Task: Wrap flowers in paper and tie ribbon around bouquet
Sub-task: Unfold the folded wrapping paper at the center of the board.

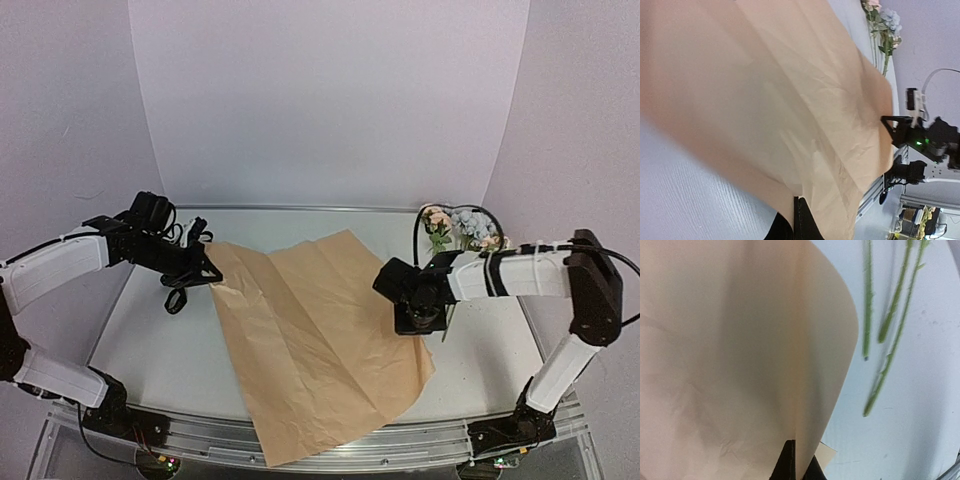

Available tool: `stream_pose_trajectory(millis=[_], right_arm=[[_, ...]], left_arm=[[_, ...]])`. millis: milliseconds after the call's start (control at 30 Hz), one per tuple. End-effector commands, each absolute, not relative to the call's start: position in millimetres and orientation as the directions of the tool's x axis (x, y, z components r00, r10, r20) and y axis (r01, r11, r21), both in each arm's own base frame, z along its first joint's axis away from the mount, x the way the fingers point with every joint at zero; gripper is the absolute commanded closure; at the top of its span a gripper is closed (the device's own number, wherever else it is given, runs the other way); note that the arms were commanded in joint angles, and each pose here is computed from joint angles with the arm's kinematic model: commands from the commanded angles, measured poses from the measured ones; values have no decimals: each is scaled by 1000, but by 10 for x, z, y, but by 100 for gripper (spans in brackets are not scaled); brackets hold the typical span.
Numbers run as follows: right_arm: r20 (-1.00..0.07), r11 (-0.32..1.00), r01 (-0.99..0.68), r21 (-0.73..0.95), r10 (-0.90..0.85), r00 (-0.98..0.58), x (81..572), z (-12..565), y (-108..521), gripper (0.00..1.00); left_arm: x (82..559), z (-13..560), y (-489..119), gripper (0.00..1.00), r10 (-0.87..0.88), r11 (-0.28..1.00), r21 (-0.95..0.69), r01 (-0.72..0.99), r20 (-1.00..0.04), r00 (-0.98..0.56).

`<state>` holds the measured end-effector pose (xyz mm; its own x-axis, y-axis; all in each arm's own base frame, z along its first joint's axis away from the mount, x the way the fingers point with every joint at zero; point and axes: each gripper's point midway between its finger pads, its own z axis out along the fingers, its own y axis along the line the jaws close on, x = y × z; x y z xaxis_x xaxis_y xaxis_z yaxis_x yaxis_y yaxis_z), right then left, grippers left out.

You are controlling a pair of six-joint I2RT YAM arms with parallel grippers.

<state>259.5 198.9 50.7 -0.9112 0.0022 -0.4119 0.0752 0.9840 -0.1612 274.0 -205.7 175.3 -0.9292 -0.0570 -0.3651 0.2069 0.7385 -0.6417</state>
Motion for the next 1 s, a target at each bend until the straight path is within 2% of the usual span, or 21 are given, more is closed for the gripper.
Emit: stream_pose_trajectory(millis=[0, 133, 333, 467, 700, 833, 900, 967], right_arm=[[-556, 973, 158, -167, 40, -830, 2677, 952, 1712, 100], [-560, 973, 169, -160, 52, -827, 2655, 969, 1665, 100], [-512, 968, 171, -182, 55, -857, 2563, 774, 1631, 99], [-474, 971, 170, -165, 73, -878, 2511, 683, 1675, 94], [-360, 986, 159, -57, 128, -924, 2228, 484, 1889, 96], [-354, 990, 133, -56, 105, -929, 2158, 463, 1995, 86], [-359, 989, 136, -63, 104, -928, 2163, 461, 1978, 75], [-364, 989, 133, -59, 102, -926, 2166, 483, 1973, 60]], left_arm=[[3108, 1586, -1987, 100, -129, 809, -577, 112, -361, -924], [3405, 1306, -2006, 100, -152, 843, -536, 51, -329, -932], [3735, 852, -1897, 100, -194, 879, -475, -51, -256, -947], [3878, 621, -1765, 100, -205, 896, -435, -89, -227, -952], [4473, 820, -1812, 100, -141, 924, -382, -7, -322, -936], [4646, 788, -1947, 100, -121, 911, -411, 14, -300, -946], [4614, 698, -1961, 100, -118, 908, -419, 12, -281, -952], [4592, 632, -1937, 100, -108, 914, -404, 13, -274, -956]])
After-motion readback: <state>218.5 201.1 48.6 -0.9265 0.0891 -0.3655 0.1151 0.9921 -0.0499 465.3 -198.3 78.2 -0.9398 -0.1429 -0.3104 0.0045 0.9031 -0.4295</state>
